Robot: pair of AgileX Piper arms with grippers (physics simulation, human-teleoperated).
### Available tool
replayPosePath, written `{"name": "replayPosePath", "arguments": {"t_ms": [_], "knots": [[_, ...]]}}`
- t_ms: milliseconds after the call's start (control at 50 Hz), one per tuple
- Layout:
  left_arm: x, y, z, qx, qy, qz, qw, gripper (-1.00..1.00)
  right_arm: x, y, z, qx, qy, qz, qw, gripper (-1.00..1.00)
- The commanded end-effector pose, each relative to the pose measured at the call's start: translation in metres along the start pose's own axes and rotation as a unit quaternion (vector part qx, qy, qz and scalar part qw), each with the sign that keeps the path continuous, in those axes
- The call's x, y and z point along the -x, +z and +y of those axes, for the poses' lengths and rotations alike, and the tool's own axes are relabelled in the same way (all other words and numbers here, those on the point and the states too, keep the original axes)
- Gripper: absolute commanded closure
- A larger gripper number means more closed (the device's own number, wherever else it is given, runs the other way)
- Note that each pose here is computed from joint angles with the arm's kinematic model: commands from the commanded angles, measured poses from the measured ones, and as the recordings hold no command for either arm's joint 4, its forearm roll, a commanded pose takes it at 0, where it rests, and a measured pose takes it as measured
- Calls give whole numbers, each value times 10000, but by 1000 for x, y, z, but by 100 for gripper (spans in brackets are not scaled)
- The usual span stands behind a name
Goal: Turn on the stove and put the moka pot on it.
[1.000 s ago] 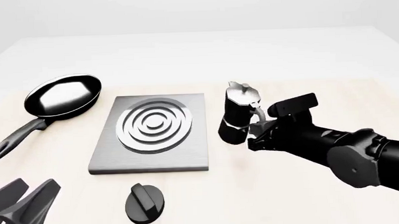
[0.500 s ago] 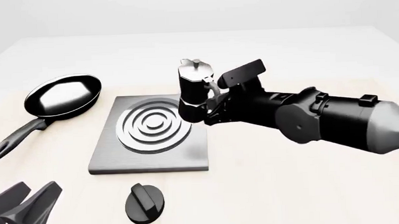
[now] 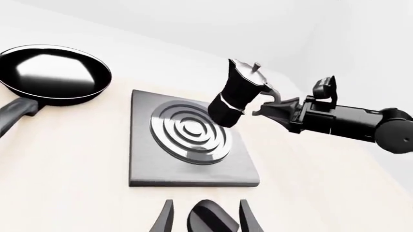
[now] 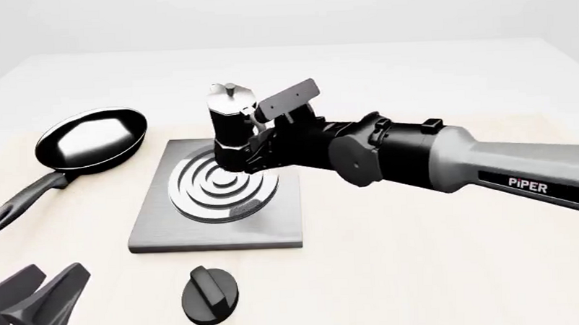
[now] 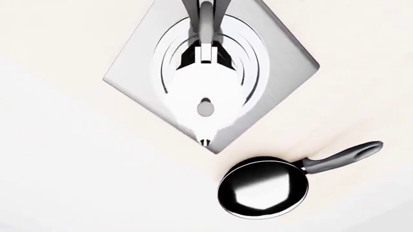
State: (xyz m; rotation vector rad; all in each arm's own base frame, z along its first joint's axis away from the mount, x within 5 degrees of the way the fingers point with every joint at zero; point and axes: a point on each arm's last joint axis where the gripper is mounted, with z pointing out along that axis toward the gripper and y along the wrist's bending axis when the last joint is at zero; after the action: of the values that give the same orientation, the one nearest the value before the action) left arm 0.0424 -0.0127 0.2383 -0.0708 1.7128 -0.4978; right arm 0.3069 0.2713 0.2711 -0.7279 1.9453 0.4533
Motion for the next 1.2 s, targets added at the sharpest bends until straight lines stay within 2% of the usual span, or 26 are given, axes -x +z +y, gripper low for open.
{"name": "replayPosePath", "arguments": {"t_ms": [20,280,480,740,1020,1040,1200], "knots": [[0,0,0,-27,-34,-7,10000,-100,3,31,20,197,-71,-2,9998,100],[-1,0,0,-5,-51,-7,10000,-100,-8,64,32,303,-93,159,9994,100],[-2,1,1,6,-59,10,10000,-100,-18,79,32,297,-77,262,9992,100],[-3,1,1,5,-65,28,10000,-100,-34,90,26,233,16,376,9990,100],[-3,1,1,-8,-65,30,10000,-100,-36,91,29,253,67,422,9988,100],[-3,1,1,-8,-58,32,10000,-100,-36,91,29,253,68,429,9987,-100],[-3,1,1,-9,-55,27,10000,-100,-38,88,27,240,93,433,9987,-100]]}}
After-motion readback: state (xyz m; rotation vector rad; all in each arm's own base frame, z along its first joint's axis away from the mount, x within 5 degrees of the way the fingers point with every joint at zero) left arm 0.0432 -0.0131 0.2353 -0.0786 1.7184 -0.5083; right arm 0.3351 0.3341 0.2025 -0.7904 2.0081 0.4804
